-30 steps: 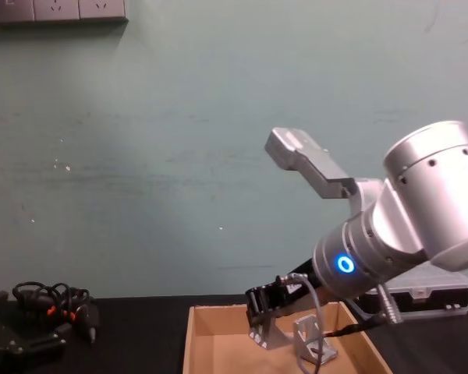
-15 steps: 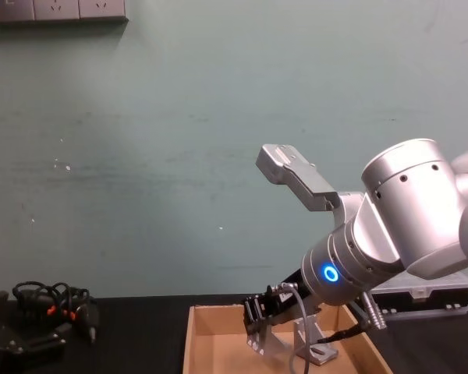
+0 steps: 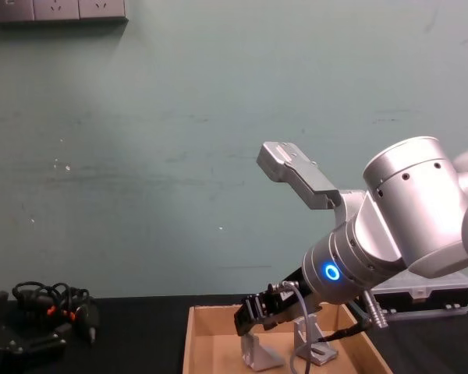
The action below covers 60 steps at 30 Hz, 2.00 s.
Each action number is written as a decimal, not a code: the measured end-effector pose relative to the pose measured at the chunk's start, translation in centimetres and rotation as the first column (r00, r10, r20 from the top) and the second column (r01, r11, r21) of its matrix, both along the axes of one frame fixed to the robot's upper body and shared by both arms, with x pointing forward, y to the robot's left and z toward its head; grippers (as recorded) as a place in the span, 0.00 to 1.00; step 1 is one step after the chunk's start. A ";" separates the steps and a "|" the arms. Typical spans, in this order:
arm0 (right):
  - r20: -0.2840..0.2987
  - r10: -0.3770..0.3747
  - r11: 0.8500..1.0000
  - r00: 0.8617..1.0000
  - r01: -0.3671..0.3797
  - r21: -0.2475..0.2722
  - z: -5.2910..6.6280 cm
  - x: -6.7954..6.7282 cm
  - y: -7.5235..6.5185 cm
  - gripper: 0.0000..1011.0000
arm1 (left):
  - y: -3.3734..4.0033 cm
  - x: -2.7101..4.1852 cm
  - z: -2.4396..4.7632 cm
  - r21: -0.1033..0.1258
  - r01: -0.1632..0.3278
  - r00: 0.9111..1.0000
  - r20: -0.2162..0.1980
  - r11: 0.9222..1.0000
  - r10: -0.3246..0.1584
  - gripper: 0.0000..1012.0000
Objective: Use one hand to pick up the angle iron from the table and place it into the box.
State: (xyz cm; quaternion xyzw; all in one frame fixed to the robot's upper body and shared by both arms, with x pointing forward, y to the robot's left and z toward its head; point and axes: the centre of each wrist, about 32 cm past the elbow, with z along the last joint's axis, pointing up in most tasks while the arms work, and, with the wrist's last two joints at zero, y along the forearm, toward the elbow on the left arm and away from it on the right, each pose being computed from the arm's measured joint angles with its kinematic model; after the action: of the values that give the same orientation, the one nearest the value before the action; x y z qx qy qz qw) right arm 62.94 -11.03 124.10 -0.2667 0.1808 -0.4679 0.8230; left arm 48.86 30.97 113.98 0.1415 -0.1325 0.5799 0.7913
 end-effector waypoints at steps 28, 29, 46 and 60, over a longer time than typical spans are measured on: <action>-0.015 0.031 0.999 0.999 -0.031 0.013 0.2 -1.5 -1.2 0.99 | 0.00 0.00 0.00 0.000 0.000 1.000 0.000 1.000 0.000 0.99; -0.018 0.032 0.999 0.999 -0.032 0.016 0.4 -1.7 -1.4 0.99 | 0.00 0.00 0.00 0.000 0.000 1.000 0.000 1.000 0.000 0.99; -0.126 0.166 0.986 0.978 -0.164 0.028 4.6 -10.8 -5.8 0.99 | 0.00 0.00 0.00 0.000 0.000 1.000 0.000 1.000 0.000 0.99; -0.193 0.216 0.976 0.957 -0.218 0.013 4.9 -13.0 -5.9 0.99 | 0.00 0.00 0.00 0.000 0.000 1.000 0.000 1.000 0.000 0.99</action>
State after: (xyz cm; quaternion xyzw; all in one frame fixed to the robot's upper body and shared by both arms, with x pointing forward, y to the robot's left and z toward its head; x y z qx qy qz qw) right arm 49.97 -16.97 129.04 -0.3327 0.2276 -0.3473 0.8467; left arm 48.86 30.97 113.98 0.1415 -0.1325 0.5799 0.7913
